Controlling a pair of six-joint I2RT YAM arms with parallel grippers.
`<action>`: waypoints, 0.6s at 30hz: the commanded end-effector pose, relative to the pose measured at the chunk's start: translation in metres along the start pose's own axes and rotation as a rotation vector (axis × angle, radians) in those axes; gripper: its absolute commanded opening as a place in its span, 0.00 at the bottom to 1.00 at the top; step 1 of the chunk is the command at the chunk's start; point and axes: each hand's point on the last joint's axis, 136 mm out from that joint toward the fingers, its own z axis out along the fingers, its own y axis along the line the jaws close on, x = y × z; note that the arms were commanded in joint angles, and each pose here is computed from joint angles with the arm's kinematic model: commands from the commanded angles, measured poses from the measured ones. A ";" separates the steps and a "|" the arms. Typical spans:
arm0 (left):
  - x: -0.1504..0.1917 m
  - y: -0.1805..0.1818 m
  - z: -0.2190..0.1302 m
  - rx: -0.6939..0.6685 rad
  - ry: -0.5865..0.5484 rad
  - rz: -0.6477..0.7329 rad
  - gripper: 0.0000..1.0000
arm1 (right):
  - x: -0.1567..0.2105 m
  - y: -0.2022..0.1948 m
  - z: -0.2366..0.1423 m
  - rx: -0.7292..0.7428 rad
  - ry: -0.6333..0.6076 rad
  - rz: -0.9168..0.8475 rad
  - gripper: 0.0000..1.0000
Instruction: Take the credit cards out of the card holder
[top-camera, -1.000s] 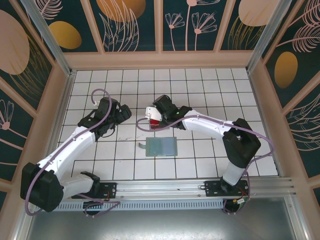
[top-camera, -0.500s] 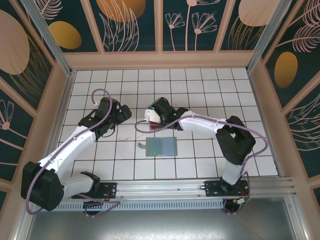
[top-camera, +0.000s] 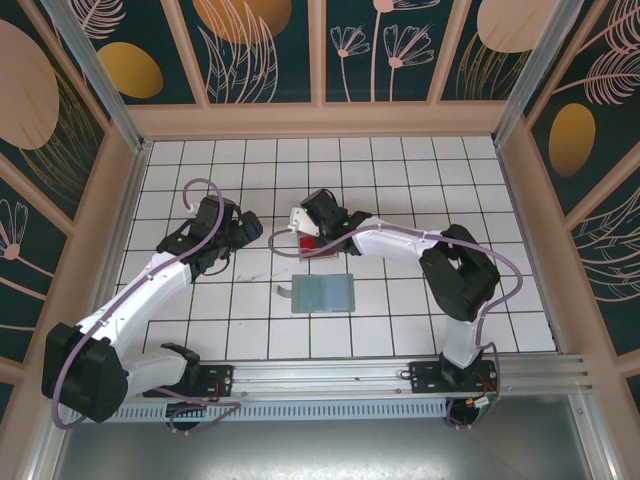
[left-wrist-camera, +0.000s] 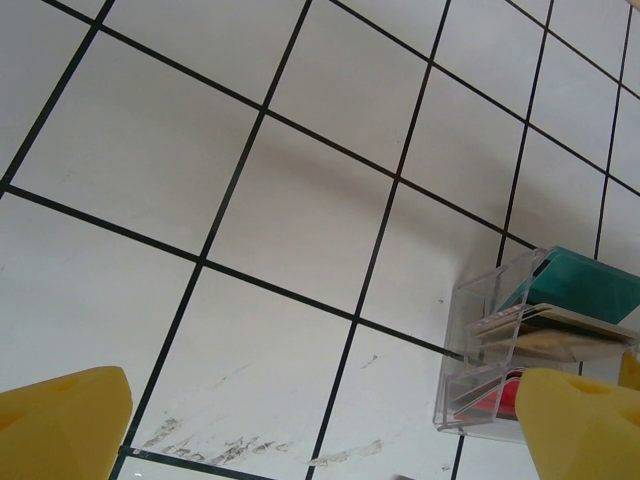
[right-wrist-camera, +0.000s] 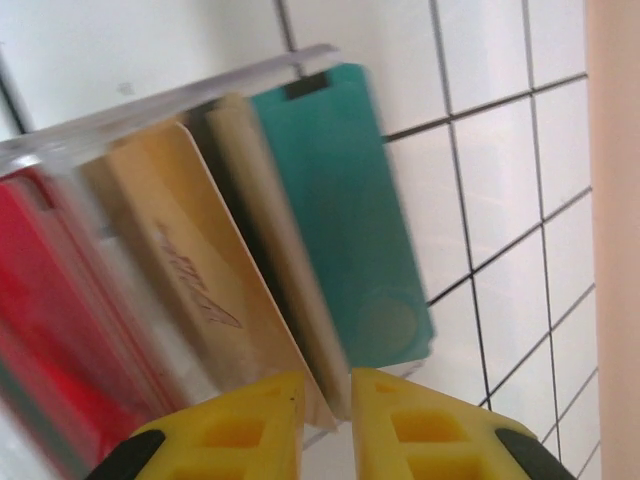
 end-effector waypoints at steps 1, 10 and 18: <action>0.005 0.007 -0.004 -0.001 0.014 0.011 0.99 | -0.018 -0.033 -0.009 0.084 -0.038 0.109 0.21; 0.016 -0.002 -0.004 0.075 0.049 0.008 0.98 | -0.019 -0.041 -0.039 0.082 -0.063 0.313 0.23; 0.043 -0.026 -0.002 0.271 0.157 -0.035 0.93 | -0.006 -0.021 -0.079 -0.032 -0.105 0.767 0.29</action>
